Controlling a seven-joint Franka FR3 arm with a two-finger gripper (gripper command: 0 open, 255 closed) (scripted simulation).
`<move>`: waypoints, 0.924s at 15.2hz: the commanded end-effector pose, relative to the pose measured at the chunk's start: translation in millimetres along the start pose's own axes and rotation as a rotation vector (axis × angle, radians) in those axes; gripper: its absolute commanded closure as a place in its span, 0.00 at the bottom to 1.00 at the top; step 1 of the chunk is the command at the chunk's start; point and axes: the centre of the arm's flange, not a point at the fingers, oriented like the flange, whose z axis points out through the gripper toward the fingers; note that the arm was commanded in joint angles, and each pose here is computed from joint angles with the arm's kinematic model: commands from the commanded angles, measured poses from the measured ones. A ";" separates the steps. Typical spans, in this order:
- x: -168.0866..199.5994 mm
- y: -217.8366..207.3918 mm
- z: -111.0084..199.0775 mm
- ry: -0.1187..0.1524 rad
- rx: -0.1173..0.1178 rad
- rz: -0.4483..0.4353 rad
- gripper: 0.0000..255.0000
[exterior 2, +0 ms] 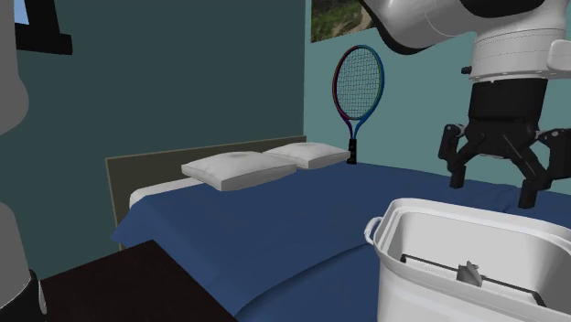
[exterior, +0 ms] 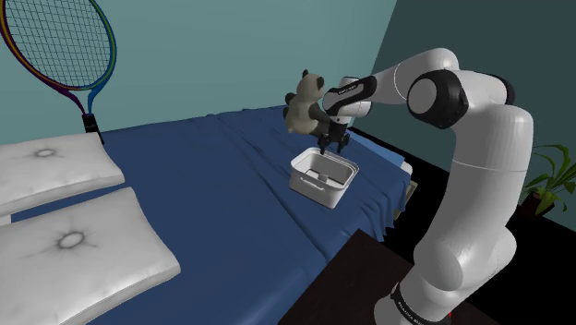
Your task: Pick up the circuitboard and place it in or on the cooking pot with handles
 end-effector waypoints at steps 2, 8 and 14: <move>0.0 0.0 0.0 0.000 0.000 0.000 0.00; 0.0 0.0 -50.0 0.000 0.000 0.000 0.00; 0.0 0.0 -50.0 0.000 0.000 0.000 0.00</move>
